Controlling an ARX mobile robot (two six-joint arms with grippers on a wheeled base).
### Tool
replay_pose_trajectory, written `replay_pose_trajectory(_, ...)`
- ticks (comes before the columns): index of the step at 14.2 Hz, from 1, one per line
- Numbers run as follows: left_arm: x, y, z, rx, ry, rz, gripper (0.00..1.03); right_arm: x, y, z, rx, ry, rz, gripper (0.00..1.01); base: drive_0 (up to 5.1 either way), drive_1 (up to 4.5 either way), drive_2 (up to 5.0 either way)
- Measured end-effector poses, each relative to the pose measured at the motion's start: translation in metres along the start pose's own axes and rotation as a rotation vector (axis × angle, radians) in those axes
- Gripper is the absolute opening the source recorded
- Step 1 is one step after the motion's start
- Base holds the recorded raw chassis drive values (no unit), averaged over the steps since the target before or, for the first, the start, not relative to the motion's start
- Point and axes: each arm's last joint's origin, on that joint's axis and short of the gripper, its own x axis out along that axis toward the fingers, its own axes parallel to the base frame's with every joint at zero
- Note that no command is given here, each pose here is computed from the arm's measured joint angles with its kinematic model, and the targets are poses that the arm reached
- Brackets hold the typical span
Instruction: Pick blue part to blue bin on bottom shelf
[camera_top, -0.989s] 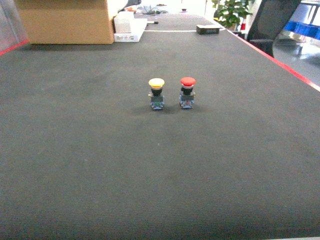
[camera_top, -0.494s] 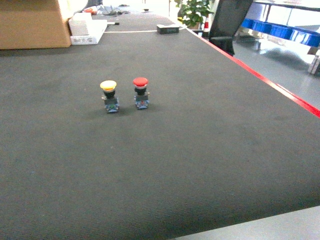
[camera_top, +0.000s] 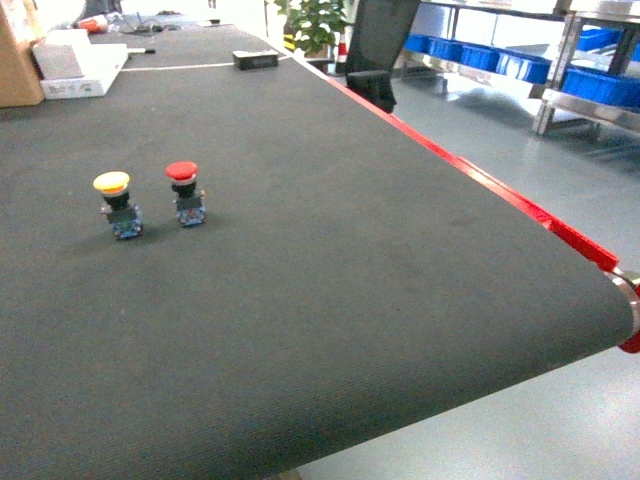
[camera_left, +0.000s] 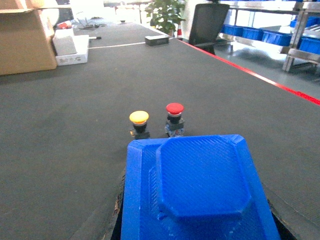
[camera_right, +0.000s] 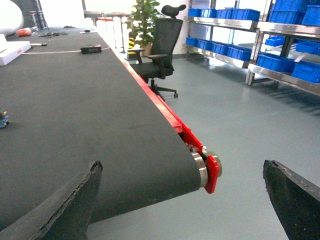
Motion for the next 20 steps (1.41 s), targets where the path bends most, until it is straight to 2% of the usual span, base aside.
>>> replay_pose_trajectory(20, 0.0000, -0.0002, -0.0001, 0.000, 0.000, -0.002, 0.44, 0.0000, 0.0000, 0.0000, 0.000, 0.000, 0.000, 0.98, -1.6, -1.56, -1.6)
